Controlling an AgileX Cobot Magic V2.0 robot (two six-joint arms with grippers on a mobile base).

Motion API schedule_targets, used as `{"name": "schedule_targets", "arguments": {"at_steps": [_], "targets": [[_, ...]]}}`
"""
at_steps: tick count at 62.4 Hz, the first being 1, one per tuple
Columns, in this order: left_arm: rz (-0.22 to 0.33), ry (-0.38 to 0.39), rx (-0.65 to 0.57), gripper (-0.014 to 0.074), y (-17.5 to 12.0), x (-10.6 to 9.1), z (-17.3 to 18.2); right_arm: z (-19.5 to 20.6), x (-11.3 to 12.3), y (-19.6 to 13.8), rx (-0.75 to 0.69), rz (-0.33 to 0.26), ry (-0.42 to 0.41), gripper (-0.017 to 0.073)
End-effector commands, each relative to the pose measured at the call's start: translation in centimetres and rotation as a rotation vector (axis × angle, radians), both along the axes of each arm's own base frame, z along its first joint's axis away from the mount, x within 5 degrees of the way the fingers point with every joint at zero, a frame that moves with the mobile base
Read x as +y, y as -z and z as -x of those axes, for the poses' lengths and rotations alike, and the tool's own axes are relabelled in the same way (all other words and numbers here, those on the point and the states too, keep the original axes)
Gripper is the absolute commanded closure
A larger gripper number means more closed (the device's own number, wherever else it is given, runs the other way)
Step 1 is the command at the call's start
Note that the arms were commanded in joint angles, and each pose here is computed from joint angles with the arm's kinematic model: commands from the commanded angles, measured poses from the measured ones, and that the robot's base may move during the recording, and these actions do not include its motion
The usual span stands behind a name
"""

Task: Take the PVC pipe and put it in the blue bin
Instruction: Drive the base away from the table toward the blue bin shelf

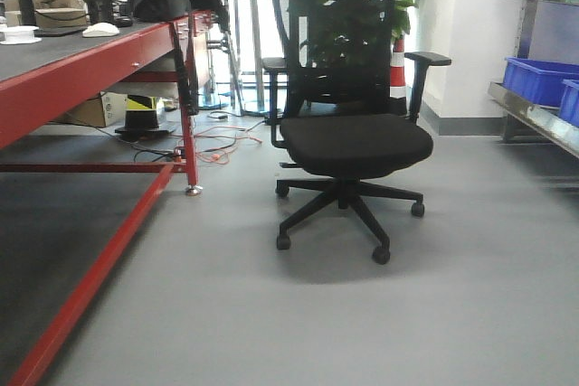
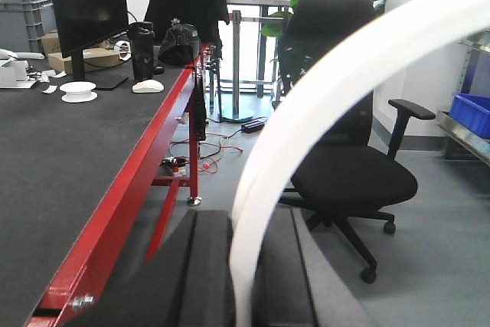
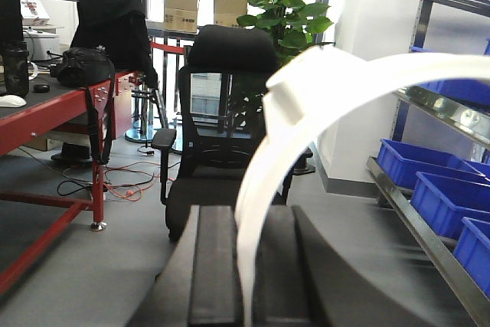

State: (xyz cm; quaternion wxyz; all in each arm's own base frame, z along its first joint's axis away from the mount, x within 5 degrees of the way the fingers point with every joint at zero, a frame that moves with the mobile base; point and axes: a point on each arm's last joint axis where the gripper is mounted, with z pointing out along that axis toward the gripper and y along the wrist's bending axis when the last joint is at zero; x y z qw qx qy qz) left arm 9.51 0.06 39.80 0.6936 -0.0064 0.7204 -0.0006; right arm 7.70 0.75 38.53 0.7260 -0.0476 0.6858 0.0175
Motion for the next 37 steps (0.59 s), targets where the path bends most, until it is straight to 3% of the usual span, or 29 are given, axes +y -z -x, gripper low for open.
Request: {"name": "schedule_targets", "arguments": {"at_steps": [1, 37], "targets": [[0.010, 0.003, -0.042, 0.0704, -0.62, -0.02, 0.22, 0.21, -0.01, -0.43, -0.030, 0.005, -0.001, 0.0700], [0.010, 0.003, -0.042, 0.0704, -0.62, -0.02, 0.22, 0.21, -0.01, -0.43, -0.030, 0.005, -0.001, 0.0700]]}}
